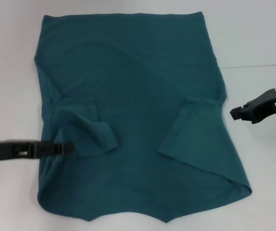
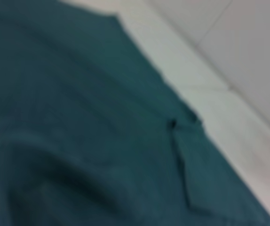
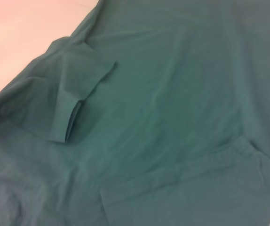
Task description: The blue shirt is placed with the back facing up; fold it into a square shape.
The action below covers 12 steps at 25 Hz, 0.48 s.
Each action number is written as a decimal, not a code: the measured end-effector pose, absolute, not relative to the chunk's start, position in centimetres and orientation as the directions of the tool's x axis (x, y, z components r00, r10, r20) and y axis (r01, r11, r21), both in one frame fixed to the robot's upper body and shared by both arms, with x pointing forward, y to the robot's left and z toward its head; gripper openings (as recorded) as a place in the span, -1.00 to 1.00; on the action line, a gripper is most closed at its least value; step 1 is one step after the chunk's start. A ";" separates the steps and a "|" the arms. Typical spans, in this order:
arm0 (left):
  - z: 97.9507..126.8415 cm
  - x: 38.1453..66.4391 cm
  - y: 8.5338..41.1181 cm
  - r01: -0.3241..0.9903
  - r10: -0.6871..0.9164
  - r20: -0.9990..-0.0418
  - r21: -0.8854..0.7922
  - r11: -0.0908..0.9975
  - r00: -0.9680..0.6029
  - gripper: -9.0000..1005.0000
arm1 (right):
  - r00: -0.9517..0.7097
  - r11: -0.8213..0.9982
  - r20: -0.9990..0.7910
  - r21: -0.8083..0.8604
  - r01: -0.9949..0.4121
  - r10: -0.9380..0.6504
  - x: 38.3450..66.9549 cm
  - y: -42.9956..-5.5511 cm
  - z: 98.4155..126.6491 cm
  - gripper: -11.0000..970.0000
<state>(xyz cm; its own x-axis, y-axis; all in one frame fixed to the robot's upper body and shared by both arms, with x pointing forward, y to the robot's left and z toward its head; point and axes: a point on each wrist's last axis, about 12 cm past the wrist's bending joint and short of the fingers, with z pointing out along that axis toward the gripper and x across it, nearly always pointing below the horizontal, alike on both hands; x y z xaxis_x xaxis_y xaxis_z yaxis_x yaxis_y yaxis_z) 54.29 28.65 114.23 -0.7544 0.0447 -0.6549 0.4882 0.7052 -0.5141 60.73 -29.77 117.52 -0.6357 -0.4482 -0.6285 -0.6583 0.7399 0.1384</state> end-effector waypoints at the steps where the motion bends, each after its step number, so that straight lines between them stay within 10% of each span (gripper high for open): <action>1: 114.2 54.2 28.7 0.464 0.048 -0.627 -0.520 0.717 -0.777 0.60 | -0.637 0.741 -0.628 0.138 -0.657 -0.447 60.8 -29.7 117.7 -0.96; 12: 113.3 54.7 26.7 0.403 0.178 -0.475 -0.428 0.809 -0.862 0.60 | -0.623 0.740 -0.623 0.102 -0.665 -0.474 61.8 -28.7 118.5 -0.91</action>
